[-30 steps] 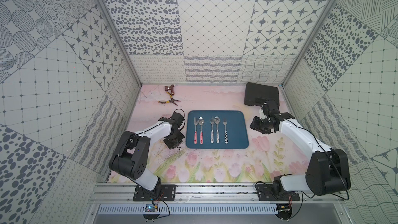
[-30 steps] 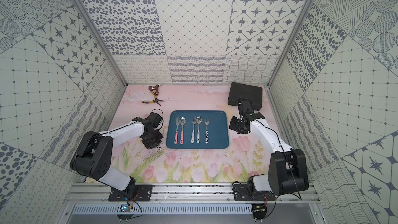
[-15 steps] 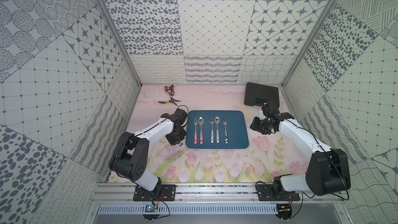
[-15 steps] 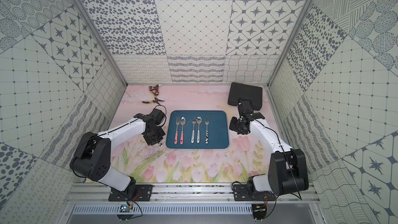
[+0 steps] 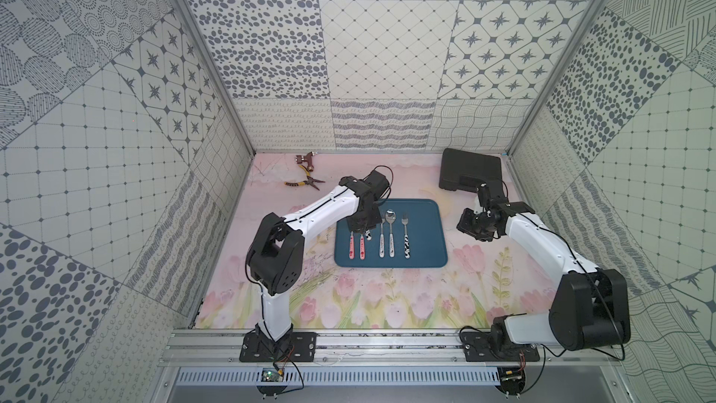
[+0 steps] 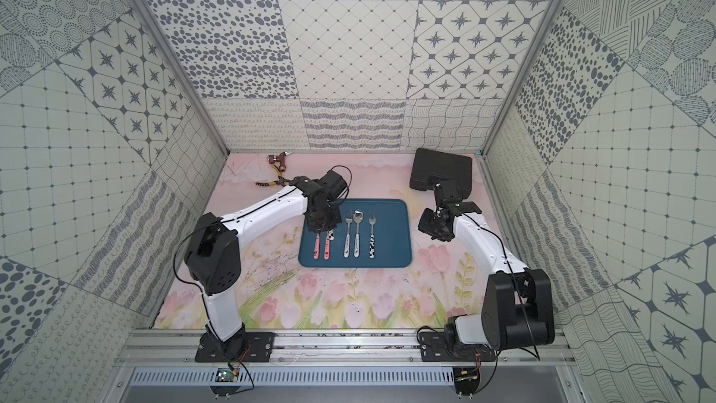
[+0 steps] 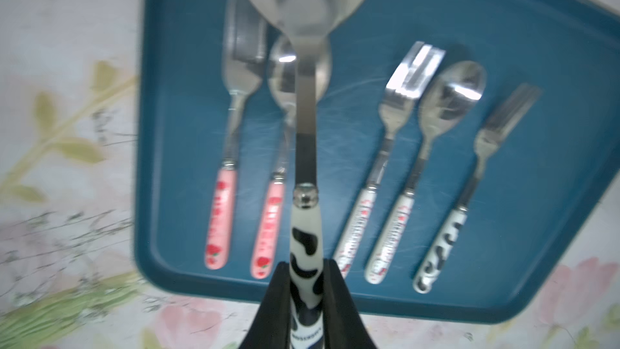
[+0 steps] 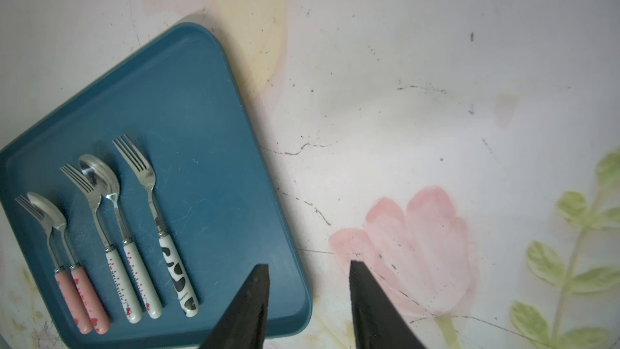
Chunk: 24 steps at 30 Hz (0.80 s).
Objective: Set the spoon and fork side by side
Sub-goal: Place the spoon on the tray.
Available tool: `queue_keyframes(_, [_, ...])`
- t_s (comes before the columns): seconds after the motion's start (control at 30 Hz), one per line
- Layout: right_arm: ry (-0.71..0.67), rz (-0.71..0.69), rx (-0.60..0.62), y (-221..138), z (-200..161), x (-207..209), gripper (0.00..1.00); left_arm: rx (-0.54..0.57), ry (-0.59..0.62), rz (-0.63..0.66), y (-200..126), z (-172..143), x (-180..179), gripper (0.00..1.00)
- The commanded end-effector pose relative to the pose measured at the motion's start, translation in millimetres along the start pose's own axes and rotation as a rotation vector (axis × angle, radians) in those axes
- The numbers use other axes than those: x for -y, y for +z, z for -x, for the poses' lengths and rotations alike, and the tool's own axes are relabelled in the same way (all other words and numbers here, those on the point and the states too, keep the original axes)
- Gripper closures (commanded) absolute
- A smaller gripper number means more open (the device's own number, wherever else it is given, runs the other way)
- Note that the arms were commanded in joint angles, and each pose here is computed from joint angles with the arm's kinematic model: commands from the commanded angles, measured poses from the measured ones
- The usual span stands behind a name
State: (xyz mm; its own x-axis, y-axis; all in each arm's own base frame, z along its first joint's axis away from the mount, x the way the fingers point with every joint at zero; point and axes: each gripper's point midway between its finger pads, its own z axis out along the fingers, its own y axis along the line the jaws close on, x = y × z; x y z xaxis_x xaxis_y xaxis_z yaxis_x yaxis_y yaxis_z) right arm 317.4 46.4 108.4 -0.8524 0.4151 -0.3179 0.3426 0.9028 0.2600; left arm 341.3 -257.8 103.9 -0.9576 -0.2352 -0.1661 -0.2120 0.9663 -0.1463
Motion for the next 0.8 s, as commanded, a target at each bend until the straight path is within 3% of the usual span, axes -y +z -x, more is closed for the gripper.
queue_keyframes(0.0, [0.032, 0.011, 0.047, -9.5, 14.8, -0.2, 0.56, -0.131, 0.24, 0.001, 7.2, -36.9, 56.5, 0.9])
queue_keyframes(0.27, [0.042, 0.025, 0.042, -9.6, 10.1, 3.3, 0.56, -0.191, 0.354, -0.041, 20.1, -67.2, 120.1, 0.9])
queue_keyframes(0.77, [0.043, 0.068, 0.021, -6.3, 3.7, -1.4, 0.56, -0.282, 0.222, 0.032, 49.4, -97.7, 122.0, 0.91])
